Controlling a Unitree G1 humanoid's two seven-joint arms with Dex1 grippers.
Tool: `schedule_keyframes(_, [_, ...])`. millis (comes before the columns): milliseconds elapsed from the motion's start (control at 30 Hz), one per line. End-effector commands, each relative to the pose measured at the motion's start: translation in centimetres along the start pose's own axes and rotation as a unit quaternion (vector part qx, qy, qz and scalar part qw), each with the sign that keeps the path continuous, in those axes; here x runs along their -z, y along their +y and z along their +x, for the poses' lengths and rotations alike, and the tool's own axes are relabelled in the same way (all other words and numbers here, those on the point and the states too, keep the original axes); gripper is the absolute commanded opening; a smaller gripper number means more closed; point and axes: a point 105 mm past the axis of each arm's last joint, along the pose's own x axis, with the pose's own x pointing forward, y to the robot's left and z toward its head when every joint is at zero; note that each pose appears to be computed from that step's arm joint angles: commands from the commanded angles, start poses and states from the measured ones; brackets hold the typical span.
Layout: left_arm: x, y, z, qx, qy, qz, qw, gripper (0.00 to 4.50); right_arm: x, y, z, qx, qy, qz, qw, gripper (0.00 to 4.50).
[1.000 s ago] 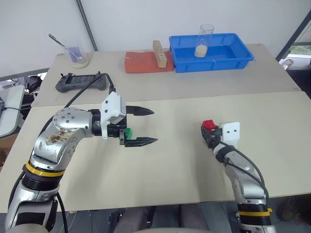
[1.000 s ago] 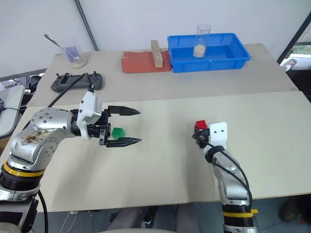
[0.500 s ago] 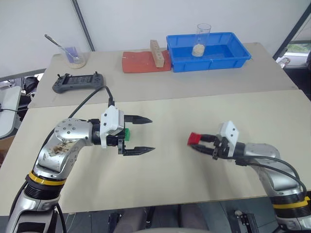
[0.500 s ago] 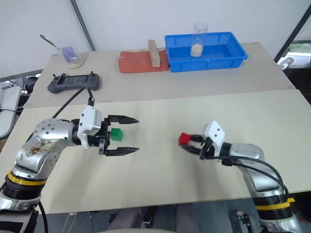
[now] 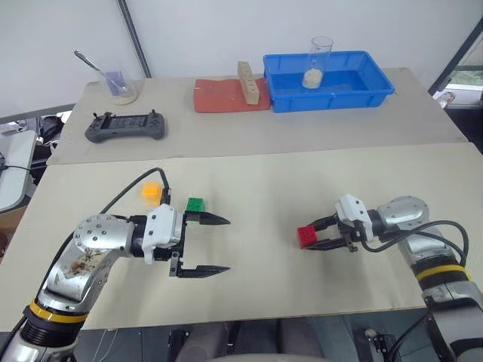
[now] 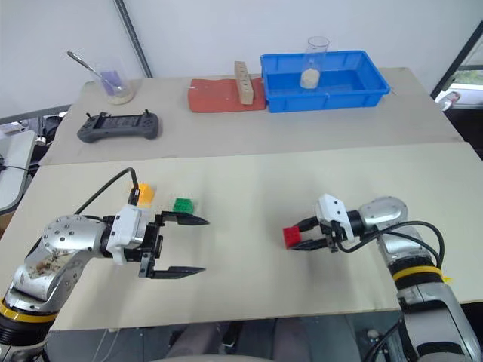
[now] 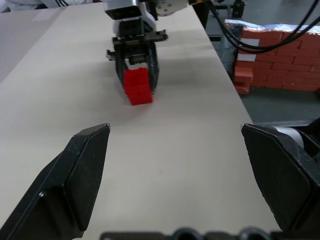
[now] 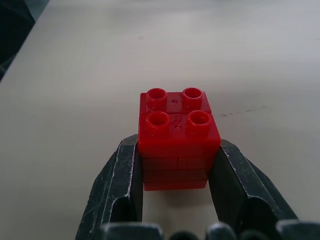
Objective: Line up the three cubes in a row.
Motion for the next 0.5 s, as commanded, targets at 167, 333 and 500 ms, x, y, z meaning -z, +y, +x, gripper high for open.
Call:
schedule_keyframes(167, [-1.0, 0.0, 0.5, -0.012, -0.011, 0.032, 0.999, 4.5, 0.1, 0.4, 0.7, -0.03, -0.002, -0.034, 0.999, 1.43])
schedule_keyframes(333, [-1.0, 0.1, 0.5, -0.016, -0.011, 0.033, 0.999, 4.5, 0.8, 0.2, 0.2, -0.03, 0.017, -0.038, 0.999, 1.93])
schedule_keyframes(500, [-0.6, -0.2, 0.7, -0.012, -0.009, 0.028, 0.999, 4.5, 1.4, 0.0, -0.6, -0.025, 0.036, -0.032, 0.999, 3.82])
